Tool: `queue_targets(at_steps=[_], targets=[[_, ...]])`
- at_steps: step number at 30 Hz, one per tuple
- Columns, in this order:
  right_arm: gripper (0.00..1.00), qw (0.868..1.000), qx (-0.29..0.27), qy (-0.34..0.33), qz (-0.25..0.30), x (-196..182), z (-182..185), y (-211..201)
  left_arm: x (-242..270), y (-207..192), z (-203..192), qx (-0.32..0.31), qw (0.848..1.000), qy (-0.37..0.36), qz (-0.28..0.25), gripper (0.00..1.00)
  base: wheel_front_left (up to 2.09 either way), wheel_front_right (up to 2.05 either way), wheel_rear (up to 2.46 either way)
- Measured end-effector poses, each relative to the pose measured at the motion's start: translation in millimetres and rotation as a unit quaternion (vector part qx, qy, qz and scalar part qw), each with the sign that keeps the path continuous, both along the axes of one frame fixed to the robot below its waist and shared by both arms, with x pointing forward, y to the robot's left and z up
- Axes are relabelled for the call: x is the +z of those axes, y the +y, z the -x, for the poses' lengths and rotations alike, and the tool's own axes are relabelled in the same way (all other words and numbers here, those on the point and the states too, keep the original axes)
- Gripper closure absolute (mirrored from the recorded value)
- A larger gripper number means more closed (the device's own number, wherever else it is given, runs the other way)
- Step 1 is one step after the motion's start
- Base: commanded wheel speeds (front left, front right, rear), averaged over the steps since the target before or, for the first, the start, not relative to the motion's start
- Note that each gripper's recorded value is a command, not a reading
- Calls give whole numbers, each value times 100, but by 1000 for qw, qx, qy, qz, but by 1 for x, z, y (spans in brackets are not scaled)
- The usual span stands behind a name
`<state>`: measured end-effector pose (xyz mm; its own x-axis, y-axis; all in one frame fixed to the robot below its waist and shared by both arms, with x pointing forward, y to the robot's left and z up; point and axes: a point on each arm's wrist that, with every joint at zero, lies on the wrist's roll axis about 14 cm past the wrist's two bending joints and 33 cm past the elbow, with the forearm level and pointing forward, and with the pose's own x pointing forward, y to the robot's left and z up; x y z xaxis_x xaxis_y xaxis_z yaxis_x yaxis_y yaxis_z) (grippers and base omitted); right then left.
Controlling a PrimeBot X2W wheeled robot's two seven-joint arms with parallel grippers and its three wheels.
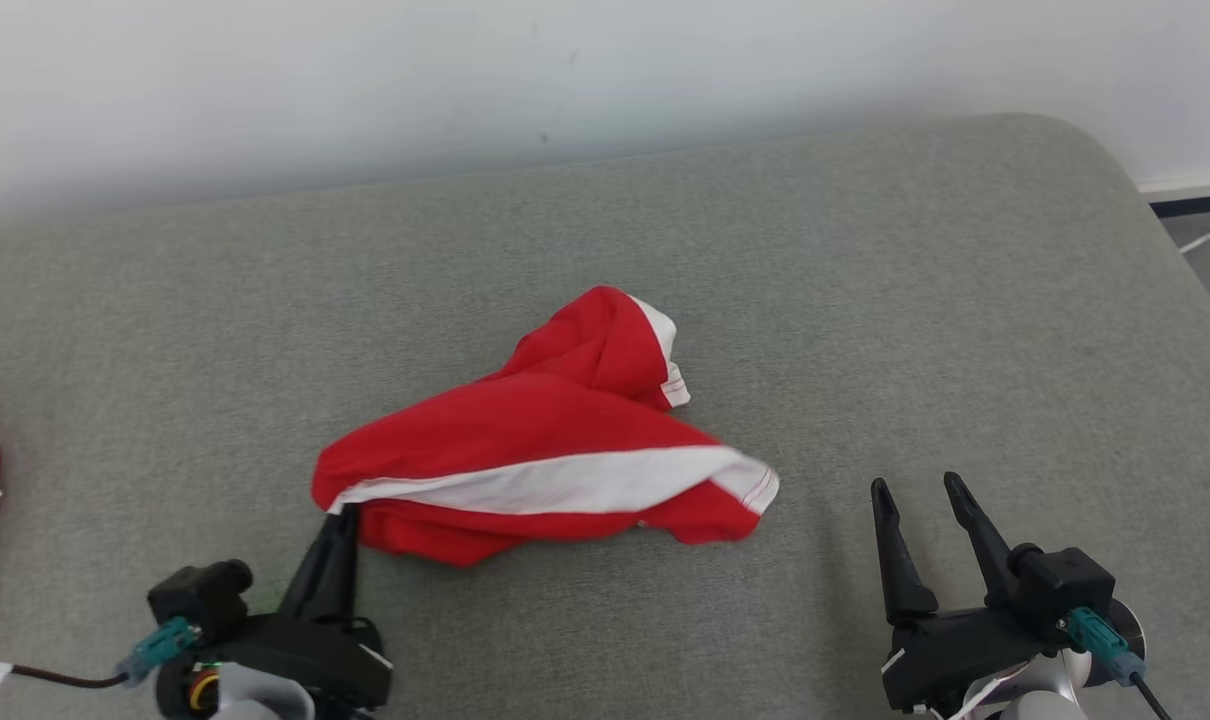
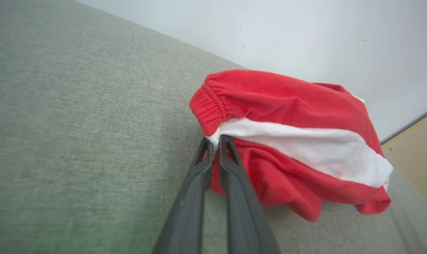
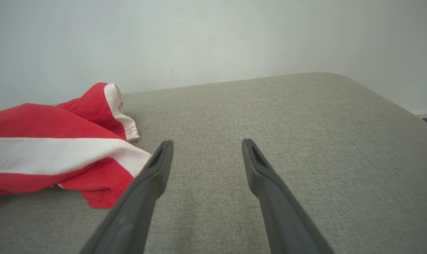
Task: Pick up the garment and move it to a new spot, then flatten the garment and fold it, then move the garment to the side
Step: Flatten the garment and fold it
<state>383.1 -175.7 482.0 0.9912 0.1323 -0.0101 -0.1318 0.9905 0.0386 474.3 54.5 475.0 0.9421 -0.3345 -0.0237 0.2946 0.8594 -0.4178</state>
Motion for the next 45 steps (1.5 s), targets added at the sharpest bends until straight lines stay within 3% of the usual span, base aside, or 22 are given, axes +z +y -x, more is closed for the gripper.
queue_targets(at_steps=[8, 9, 10, 11, 20, 29, 45], targets=[[0, 1000, 30, 1, -9, -1, -8, 22, -12, 49, 6, 33, 997, 3, -69, 100, 0, 0, 0], [0, 999, 35, 2, -12, -2, -8, 26, -16, 52, 8, 34, 997, 9, -74, 90, 0, 0, 0], [0, 999, 40, 3, -13, -3, -9, 30, -19, 55, 10, 37, 996, 13, -77, 53, 0, 0, 0], [0, 999, 46, 4, -14, -3, -9, 34, -21, 59, 11, 40, 996, 17, -79, 0, 0, 0, 0], [0, 996, 78, 8, -31, -3, 1, 55, -26, 69, 30, 56, 994, 23, -89, 0, 0, 0, 0], [0, 989, 117, 55, -68, -25, 28, 81, -14, 85, 56, 87, 992, 2, -96, 0, 0, 0, 0], [0, 981, 134, 113, -85, -56, 14, 102, -10, 108, 79, 118, 987, -6, -105, 0, 0, 0, 0]])
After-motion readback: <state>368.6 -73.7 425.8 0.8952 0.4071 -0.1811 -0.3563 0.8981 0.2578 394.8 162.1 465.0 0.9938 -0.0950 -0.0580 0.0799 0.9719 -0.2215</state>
